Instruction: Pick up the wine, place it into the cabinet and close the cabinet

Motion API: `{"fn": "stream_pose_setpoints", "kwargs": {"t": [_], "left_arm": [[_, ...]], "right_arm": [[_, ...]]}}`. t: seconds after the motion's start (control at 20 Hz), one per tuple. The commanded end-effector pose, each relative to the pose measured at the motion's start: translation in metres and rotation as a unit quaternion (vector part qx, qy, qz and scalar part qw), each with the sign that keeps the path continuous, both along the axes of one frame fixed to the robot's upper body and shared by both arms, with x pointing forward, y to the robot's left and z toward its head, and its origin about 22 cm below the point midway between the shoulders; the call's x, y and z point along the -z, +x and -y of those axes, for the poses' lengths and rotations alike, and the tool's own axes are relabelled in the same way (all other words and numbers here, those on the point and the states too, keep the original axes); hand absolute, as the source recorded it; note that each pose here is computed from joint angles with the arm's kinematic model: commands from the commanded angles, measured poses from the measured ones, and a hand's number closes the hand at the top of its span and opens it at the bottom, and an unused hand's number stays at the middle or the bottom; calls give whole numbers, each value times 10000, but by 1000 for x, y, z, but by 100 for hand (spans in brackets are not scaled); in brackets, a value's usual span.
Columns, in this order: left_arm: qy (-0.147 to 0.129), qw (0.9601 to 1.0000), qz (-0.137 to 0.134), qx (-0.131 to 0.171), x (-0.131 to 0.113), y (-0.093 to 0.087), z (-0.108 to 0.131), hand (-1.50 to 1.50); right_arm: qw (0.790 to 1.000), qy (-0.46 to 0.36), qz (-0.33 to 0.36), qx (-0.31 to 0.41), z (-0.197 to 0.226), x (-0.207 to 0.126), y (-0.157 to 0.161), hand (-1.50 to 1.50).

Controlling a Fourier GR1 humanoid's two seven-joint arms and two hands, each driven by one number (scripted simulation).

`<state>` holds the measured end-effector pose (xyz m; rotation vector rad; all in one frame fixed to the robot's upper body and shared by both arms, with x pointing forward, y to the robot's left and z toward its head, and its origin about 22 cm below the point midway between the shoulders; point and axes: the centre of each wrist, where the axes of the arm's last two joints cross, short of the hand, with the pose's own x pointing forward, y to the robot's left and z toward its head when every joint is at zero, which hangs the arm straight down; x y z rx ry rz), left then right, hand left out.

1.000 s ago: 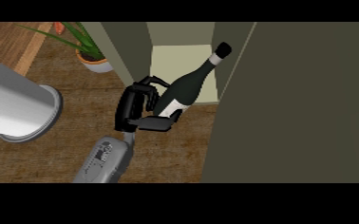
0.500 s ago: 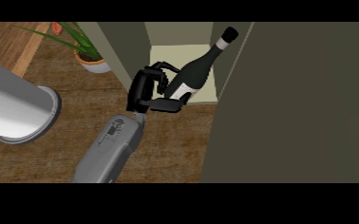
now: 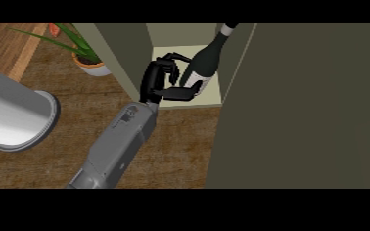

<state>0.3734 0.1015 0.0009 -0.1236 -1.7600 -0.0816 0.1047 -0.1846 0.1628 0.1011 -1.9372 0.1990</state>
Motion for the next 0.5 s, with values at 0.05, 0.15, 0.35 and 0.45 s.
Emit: {"fn": "stream_pose_setpoints", "kwargs": {"t": [0.05, 0.15, 0.35, 0.45], "left_arm": [[266, 9996, -113, -50, -15, 18, 11, 150], [519, 9984, -206, -75, -1, 19, 5, 150], [832, 9949, -398, -403, -1, 23, 9, 150], [677, 9948, -498, -582, -2, 28, 5, 150]], "right_arm": [[9975, 648, -42, -275, 5, -28, -28, -150], [9975, 533, 13, -467, 7, -34, -36, -150], [9973, 604, 24, -418, 7, -24, -24, -150], [9969, 581, 29, -531, 2, -24, -30, -150]]}}
